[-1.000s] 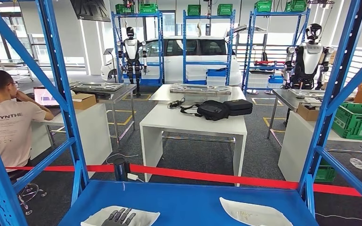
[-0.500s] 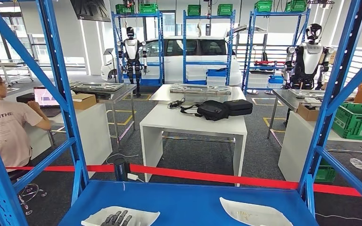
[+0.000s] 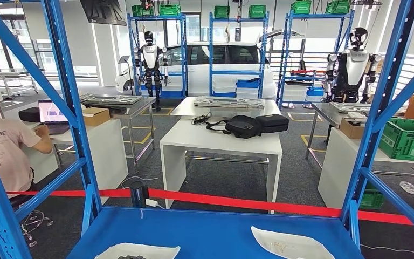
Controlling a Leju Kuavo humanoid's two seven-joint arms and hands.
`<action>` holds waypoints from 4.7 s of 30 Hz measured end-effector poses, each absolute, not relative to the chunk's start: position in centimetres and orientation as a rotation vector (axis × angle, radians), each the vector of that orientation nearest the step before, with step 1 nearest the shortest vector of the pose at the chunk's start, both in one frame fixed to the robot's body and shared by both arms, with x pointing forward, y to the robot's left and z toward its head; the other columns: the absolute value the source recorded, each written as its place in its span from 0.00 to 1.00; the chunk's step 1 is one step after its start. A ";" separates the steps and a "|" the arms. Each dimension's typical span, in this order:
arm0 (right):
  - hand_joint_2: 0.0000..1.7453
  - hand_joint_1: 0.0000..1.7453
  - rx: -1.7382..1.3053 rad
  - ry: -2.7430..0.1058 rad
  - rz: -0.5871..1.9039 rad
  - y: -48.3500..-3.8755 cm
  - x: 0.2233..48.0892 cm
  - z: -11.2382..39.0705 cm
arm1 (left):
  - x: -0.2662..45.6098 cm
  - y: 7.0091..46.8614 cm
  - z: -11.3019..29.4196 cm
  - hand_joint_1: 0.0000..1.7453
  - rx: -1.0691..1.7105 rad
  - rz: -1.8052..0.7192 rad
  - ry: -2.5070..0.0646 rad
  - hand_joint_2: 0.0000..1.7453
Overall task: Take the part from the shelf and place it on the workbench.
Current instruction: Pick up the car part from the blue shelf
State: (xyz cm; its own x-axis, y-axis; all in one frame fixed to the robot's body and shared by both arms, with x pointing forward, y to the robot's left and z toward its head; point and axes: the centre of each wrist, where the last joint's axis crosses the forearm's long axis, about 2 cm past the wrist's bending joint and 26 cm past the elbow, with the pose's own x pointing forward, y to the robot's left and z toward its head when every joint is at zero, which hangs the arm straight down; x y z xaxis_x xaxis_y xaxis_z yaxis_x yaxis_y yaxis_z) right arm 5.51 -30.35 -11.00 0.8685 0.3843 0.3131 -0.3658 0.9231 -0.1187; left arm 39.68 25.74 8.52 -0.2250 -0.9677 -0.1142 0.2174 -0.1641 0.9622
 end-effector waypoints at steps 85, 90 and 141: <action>0.00 0.00 -0.077 -0.379 0.359 -30.6 5.5 -11.0 | 47.5 18.3 25.5 1.00 0.796 -1.327 -1.942 1.00; 0.00 0.00 -0.090 -0.380 0.357 -30.9 5.5 -11.0 | 47.6 18.0 25.9 1.00 0.798 -1.324 -1.957 1.00; 0.00 0.00 -0.152 -0.380 0.339 -33.1 6.2 -10.8 | 48.6 17.6 29.8 1.00 0.824 -1.372 -1.974 1.00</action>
State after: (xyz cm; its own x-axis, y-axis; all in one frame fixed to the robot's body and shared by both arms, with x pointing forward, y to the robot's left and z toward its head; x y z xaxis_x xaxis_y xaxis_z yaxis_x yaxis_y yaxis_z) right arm 6.15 -33.11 -10.78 0.8734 0.3516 0.3370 -0.2952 0.9325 -0.2080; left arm 48.55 17.60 29.80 -0.6336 -0.7645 0.1191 -0.1546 0.2760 0.9486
